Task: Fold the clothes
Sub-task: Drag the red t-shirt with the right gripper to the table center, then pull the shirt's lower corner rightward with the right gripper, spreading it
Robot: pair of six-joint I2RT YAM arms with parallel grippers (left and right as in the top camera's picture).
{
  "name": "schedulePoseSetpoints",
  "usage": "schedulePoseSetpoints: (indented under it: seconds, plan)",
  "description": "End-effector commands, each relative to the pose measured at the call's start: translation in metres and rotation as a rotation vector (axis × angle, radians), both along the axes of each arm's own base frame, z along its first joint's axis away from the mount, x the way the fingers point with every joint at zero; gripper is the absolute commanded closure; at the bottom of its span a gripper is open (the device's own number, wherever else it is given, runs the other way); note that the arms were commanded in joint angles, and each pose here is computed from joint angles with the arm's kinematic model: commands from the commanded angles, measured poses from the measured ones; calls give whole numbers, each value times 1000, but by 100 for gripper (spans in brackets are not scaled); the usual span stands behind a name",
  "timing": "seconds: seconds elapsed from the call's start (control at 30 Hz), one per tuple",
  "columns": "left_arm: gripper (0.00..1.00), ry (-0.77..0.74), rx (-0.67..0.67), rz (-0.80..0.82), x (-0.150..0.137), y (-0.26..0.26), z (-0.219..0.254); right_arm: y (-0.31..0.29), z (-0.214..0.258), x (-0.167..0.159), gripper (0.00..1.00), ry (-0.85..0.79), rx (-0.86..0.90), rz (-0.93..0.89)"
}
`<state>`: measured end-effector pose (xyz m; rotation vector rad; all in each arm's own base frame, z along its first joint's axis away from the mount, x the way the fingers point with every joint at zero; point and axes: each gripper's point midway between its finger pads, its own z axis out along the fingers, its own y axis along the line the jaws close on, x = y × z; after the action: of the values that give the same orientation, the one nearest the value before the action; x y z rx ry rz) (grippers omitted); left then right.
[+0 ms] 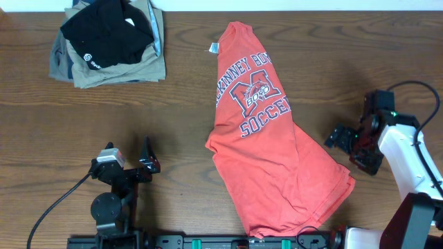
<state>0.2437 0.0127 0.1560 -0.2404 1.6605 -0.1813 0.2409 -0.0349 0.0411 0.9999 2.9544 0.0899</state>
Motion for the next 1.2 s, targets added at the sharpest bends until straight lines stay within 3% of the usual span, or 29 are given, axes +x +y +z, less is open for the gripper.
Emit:
schedulePoseSetpoints:
  seconds: [0.0,0.3,0.43,0.53,0.57,0.67,0.83,1.03,1.17]
  plan:
    - [2,35,-9,10,0,2,-15,-12,-15,-15,1,28,-31,-53]
    - [2,35,-9,10,0,2,-15,8,-40,-22,21,-13,50,120]
    - [2,35,-9,10,0,2,-15,11,-48,-31,10,3,50,140]
    - [2,35,-9,10,0,2,-15,11,-53,-36,10,9,48,139]
    - [2,35,-9,10,0,2,-15,12,-54,-36,13,10,48,139]
    - [2,35,-9,10,0,2,-15,11,-54,-35,41,6,47,130]
    - [2,35,-9,10,0,2,-15,11,-54,-33,99,-2,45,125]
    - [2,35,-9,10,0,2,-15,8,-50,-20,99,-43,34,120]
    - [2,35,-9,10,0,2,-15,-1,-32,10,99,-130,10,112]
